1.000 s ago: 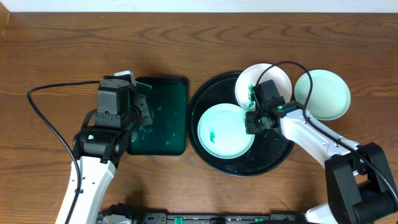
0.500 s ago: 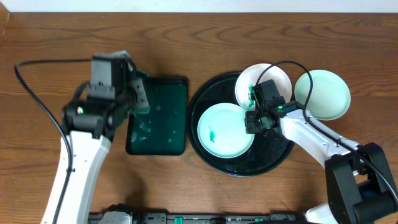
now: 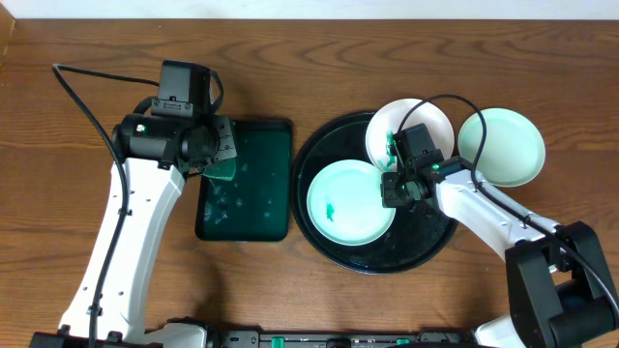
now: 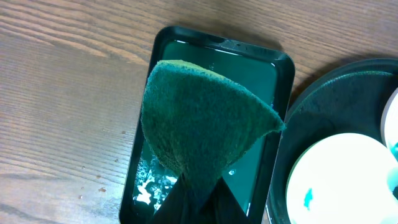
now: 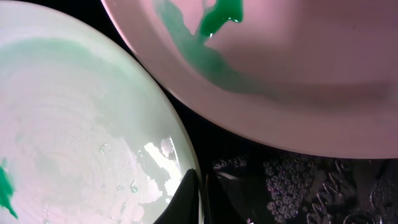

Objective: Clean dirty plates on tray and stack at the side

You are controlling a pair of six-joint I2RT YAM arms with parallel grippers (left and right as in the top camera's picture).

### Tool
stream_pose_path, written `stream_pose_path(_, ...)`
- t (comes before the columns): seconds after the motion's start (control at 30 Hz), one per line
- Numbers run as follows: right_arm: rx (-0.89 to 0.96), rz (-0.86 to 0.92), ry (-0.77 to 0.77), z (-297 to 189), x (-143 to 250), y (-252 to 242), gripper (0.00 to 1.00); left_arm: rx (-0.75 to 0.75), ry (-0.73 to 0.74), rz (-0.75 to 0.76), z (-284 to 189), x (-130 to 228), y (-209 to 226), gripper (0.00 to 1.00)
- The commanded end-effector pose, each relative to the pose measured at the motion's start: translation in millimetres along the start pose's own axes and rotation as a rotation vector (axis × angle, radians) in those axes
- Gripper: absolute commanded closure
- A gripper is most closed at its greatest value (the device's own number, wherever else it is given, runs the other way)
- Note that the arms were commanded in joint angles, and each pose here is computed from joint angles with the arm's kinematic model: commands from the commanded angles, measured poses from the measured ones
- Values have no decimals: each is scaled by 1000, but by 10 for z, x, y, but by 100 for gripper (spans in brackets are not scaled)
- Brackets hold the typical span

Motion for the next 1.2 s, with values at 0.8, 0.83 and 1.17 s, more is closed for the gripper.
stream_pose_path(0.8,7,3,-16,1,-22,-4,99,-3,-17,2,-47,-19,-1,93)
stream_pose_path(0.83,7,3,-16,1,-23,-4,99,-3,-17,2,-47,-19,0,93)
stream_pose_path(1.17,5,3,-19,1,-27,-2,99,-2,-18,3,-48,-20,-3,93)
Point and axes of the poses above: each gripper's point midway between its finger pads, its own z axis out along the fingers, its own y axis along the line the jaws close on, x = y × z, the point moved 10 cm from there along -z, back along the fingers, and after that the axes turned 9 degrees about z, right-handed, at the moved point
